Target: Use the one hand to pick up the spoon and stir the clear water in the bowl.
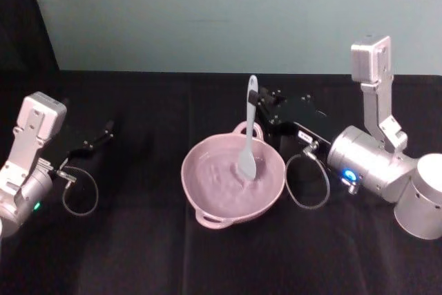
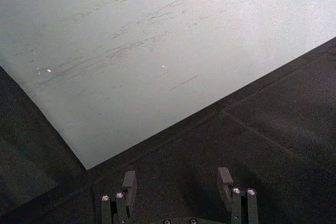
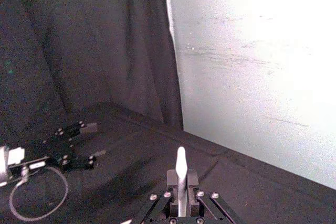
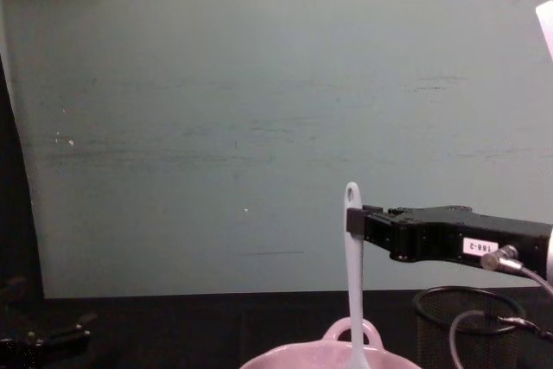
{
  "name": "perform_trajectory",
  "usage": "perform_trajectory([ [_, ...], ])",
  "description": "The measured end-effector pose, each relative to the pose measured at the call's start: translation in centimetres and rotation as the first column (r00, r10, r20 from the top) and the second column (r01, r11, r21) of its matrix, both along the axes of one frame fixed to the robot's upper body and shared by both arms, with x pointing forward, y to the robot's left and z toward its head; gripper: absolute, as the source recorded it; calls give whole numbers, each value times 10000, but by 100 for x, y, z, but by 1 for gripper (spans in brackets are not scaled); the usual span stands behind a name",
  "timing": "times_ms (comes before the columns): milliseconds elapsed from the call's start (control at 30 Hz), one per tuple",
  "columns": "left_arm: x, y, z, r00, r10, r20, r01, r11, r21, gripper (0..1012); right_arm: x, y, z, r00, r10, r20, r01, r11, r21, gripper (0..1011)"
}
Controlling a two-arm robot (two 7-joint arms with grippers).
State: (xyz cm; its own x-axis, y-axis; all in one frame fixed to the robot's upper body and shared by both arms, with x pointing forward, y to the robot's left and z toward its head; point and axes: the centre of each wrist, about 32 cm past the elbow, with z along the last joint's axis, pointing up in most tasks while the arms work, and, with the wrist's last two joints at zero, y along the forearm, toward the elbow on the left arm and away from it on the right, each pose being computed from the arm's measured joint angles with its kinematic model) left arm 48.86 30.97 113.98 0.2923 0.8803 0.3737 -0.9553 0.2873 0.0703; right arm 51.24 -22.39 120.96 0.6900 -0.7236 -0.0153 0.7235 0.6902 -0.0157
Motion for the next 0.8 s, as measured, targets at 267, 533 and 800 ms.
perform_trajectory([
  [267, 0, 0, 0, 10000, 0, 0, 0, 10000, 0, 1011, -196, 110, 36, 9985, 551, 53, -549, 9979, -350, 111],
  [533, 0, 0, 0, 10000, -1, 0, 1, 10000, 0, 1011, -279, 235, 99, 9952, 932, 295, -925, 9954, -229, 111],
  [800, 0, 0, 0, 10000, 0, 0, 0, 10000, 0, 1011, -293, 211, 256, 9929, 789, 891, -790, 9969, -23, 111],
])
